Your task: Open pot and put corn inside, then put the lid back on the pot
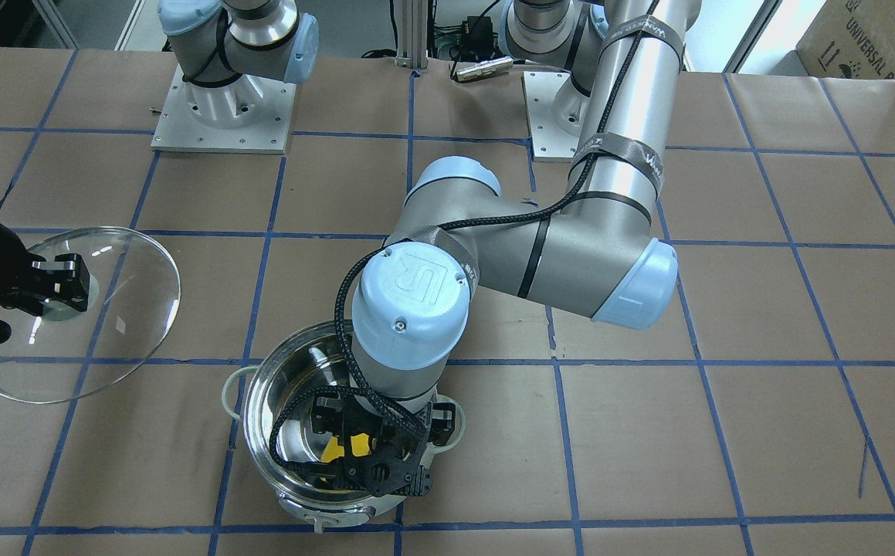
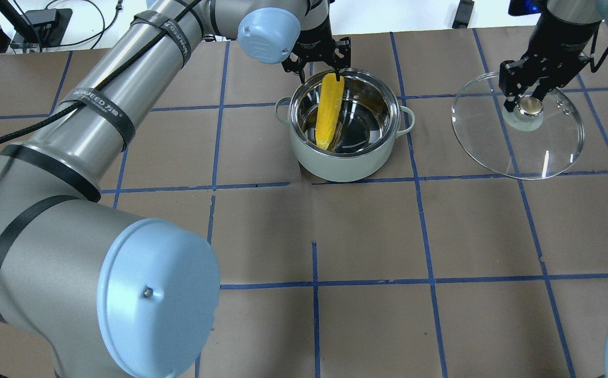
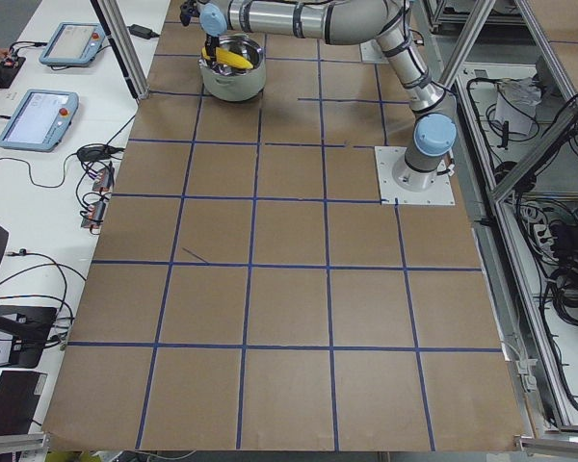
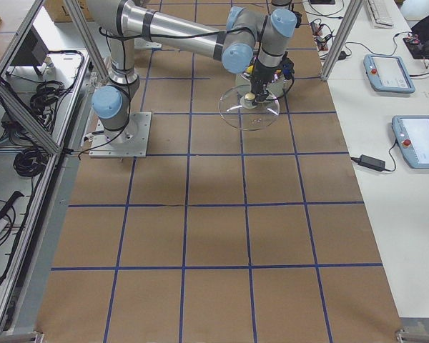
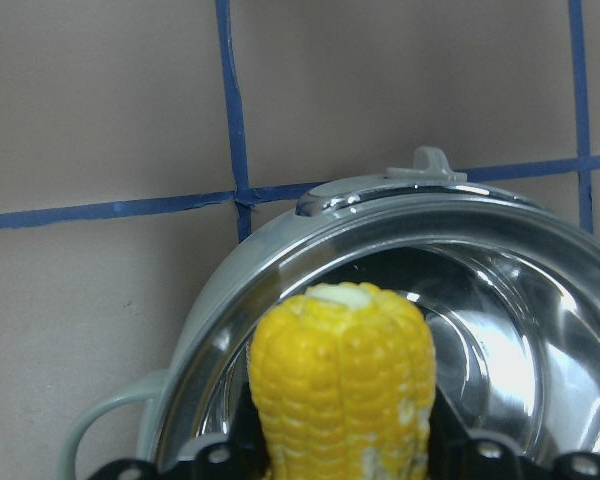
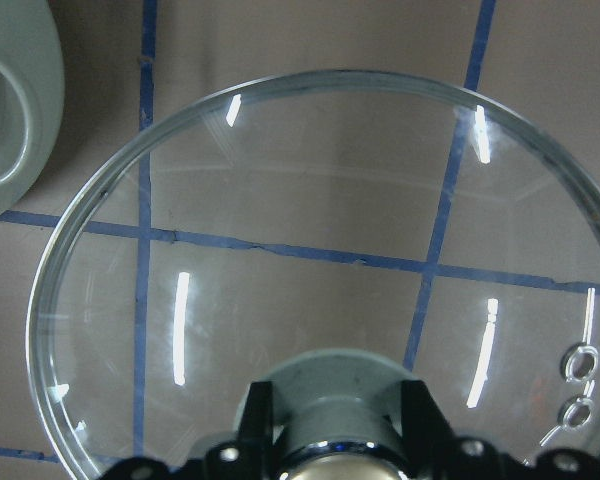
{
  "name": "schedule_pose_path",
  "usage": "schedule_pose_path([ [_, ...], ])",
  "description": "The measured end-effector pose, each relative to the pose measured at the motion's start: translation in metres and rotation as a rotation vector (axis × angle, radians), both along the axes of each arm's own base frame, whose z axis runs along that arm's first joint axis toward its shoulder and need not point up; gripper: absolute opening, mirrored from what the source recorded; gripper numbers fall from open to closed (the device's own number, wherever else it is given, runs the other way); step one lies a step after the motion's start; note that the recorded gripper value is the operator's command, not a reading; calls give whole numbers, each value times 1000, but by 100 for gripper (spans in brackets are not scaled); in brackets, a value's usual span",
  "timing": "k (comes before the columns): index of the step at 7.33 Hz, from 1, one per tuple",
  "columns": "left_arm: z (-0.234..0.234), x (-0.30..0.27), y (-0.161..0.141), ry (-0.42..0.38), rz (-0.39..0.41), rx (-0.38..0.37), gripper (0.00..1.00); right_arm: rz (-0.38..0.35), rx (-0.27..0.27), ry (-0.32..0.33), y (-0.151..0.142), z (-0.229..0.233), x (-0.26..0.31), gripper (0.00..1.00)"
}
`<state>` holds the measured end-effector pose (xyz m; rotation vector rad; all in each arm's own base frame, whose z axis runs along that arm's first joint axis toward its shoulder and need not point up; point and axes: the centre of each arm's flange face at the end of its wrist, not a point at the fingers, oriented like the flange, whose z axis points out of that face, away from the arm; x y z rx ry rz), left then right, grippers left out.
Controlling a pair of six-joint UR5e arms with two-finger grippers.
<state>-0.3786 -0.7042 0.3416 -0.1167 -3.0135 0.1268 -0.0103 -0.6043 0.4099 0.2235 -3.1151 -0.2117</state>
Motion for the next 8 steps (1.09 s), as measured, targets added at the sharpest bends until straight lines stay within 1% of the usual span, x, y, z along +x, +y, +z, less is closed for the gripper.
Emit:
schedule_pose_path([
  [2,15,31,-3,-7,15,6,100,0,2,-2,1,1,1,20],
  [3,26,62,-2,-19,4,25,100,2,-3,-5,1,4,6,20],
  [4,41,98,7,-31,-23,45,100,11,-16,-14,1,9,23,21],
  [5,58,140,26,-39,-43,59,100,15,-35,-18,0,16,63,21],
  [7,91,221,91,-66,-51,71,100,4,-70,-9,-2,28,171,20],
  [8,108,246,126,-118,-40,89,100,10,-78,-9,-5,26,216,20],
])
